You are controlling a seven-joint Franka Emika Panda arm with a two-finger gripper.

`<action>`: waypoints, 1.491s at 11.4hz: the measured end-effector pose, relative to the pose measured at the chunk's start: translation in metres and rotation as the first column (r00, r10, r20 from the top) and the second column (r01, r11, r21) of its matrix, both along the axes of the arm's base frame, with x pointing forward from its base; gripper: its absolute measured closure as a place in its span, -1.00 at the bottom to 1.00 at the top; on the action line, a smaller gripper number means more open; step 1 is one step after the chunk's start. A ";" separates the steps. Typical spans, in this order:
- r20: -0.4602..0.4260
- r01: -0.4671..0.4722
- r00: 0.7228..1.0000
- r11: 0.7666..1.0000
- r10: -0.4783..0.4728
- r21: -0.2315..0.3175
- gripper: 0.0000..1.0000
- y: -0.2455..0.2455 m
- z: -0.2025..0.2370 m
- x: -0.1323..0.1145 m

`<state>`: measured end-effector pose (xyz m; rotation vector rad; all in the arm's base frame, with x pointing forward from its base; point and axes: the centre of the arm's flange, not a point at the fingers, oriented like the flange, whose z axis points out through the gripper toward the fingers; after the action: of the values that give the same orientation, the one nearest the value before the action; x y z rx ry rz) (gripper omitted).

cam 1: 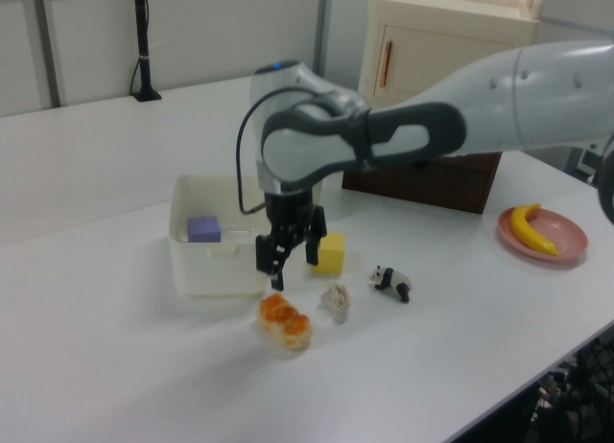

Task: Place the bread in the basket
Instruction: 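Move the gripper over the bread roll with orange topping and lower it, then close the gripper on the bread roll and lift it, then carry the bread roll over the white basket and lower it inside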

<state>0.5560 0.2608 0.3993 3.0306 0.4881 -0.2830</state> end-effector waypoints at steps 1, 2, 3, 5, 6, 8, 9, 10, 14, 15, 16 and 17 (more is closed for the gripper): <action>-0.001 -0.004 1.000 1.000 0.004 -0.003 -1.00 0.005 -0.018 0.002; -0.005 -0.008 1.000 1.000 0.008 -0.008 -1.00 0.010 -0.037 0.003; -0.014 -0.014 1.000 1.000 0.014 -0.015 -1.00 0.014 -0.054 0.001; -0.030 -0.025 0.999 0.999 0.024 -0.028 -0.86 0.021 -0.081 -0.001; -0.041 -0.027 0.999 0.999 0.026 -0.035 -0.74 0.021 -0.089 -0.002; -0.046 -0.040 0.998 0.998 0.038 -0.050 -0.22 0.020 -0.094 -0.003; -0.046 -0.049 0.998 0.998 0.047 -0.048 0.06 0.020 -0.093 -0.003; -0.056 -0.063 0.997 0.997 0.060 -0.047 0.33 0.022 -0.089 -0.006; -0.085 -0.108 0.991 0.994 0.105 -0.028 0.38 0.035 -0.007 -0.015; -0.060 -0.095 0.994 0.995 0.095 0.004 0.38 0.037 0.021 -0.008; -0.024 -0.078 0.997 0.996 0.079 0.039 0.35 0.035 0.051 0.001; 0.019 -0.058 0.998 0.996 0.057 0.069 0.31 0.029 0.078 0.012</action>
<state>0.5683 0.2899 0.4777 3.0771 0.5957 -0.2425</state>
